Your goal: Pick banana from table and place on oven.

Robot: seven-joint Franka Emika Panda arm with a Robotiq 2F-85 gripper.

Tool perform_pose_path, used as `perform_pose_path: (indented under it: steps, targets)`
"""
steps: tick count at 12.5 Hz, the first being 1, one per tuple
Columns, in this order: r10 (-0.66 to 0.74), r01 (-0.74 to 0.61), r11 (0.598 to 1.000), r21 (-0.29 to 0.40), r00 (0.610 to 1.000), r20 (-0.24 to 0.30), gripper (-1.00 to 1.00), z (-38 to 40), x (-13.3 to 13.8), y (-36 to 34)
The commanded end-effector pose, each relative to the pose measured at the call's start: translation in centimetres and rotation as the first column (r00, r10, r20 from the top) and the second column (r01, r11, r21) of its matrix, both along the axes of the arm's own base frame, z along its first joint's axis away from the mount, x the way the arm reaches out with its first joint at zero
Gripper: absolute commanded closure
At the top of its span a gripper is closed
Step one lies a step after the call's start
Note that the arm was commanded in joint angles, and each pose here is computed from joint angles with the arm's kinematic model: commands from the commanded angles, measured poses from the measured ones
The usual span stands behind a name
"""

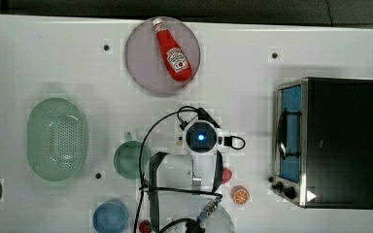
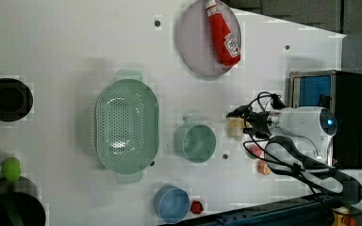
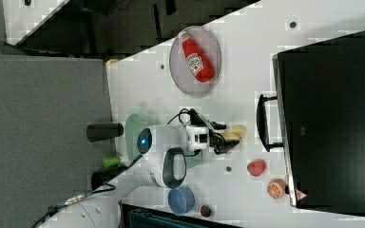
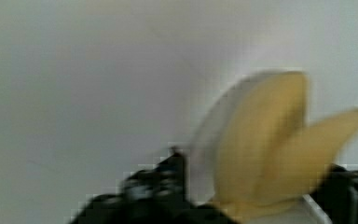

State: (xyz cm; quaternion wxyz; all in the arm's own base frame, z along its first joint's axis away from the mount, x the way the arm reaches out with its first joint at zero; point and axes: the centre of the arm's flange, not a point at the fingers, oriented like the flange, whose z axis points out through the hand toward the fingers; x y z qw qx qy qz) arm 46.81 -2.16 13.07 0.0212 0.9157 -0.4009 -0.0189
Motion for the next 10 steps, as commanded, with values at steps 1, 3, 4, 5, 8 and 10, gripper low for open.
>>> perform_pose_path:
  steps: [1,3,4,5,8,10]
  targets:
    - [-0.005,0.005,1.000,0.003,0.998,0.056,0.06,2.5,1.2,-0.3]
    - [-0.003,0.003,1.000,0.004,0.998,0.070,0.43,3.3,1.5,-0.2]
    - [-0.003,0.003,1.000,0.004,0.997,0.072,0.43,3.5,1.4,-0.2]
    - [-0.003,0.002,1.000,0.004,0.997,0.077,0.43,3.8,1.3,-0.2]
    - [-0.007,0.006,1.000,0.005,0.986,0.166,0.43,9.7,3.0,-0.2]
    - [-0.011,0.010,1.000,0.007,0.987,0.159,0.43,16.2,3.3,-0.3]
